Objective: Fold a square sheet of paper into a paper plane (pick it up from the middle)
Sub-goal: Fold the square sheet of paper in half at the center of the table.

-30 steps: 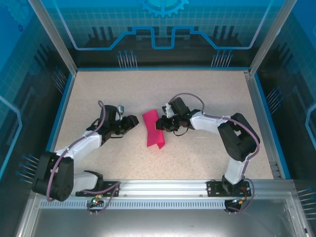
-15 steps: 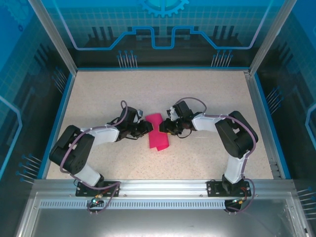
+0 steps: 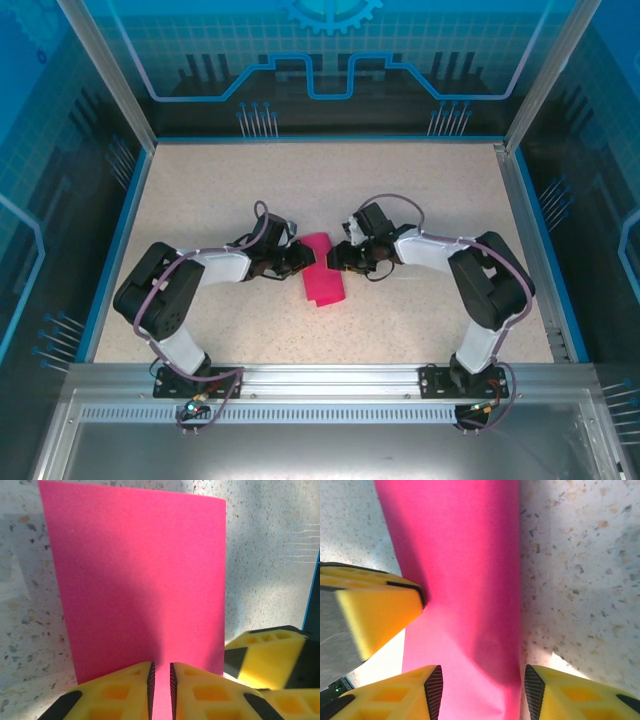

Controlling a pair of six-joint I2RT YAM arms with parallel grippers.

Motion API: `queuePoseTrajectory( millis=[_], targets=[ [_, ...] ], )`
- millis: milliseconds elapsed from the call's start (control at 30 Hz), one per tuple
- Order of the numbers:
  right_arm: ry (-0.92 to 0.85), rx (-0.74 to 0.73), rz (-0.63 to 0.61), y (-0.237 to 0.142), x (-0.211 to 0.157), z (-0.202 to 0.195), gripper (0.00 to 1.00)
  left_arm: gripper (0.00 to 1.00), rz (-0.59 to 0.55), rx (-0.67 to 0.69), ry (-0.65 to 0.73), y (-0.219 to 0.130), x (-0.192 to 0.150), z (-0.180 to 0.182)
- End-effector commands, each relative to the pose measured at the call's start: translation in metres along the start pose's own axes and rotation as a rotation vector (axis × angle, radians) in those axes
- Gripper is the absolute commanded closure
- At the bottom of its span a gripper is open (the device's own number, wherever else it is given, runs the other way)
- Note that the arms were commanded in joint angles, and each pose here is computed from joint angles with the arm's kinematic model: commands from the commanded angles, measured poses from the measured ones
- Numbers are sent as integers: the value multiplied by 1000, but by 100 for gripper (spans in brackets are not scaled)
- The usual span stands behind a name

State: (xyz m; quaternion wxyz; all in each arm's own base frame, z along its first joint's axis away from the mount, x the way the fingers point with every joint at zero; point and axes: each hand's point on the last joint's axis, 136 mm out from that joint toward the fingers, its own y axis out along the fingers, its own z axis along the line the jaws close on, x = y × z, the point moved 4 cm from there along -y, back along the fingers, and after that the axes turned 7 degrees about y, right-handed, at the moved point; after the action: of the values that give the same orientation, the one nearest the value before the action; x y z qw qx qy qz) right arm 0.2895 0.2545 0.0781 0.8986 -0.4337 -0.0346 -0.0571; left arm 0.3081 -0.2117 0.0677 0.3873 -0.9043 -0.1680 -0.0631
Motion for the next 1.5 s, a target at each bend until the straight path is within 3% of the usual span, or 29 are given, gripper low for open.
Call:
queuePoseTrajectory(
  millis=[0, 467, 667, 833, 1000, 1167, 1300, 1467],
  targets=[
    [-59, -46, 19, -10, -7, 0, 49, 79, -11, -41, 25, -2, 4, -15],
    [-57, -84, 86, 7, -28, -6, 54, 71, -47, -82, -14, -20, -1, -23],
    [-33, -82, 101, 16, -31, -7, 51, 68, -56, -79, -12, -26, -2, -24],
    [-24, -111, 97, 17, -32, -13, 52, 63, -131, 46, -3, -50, 5, -14],
    [-21, -94, 97, 18, -31, -11, 53, 55, -66, 28, 7, -49, -2, -12],
    [-15, -76, 96, 18, -31, -10, 53, 53, -32, 37, -31, -43, -12, 0],
    [-7, -58, 101, 18, -31, -9, 53, 54, -14, -21, -27, -39, -16, -3],
    [0, -39, 100, 16, -29, -7, 54, 67, 8, -92, -15, -30, -16, -7]
  ],
)
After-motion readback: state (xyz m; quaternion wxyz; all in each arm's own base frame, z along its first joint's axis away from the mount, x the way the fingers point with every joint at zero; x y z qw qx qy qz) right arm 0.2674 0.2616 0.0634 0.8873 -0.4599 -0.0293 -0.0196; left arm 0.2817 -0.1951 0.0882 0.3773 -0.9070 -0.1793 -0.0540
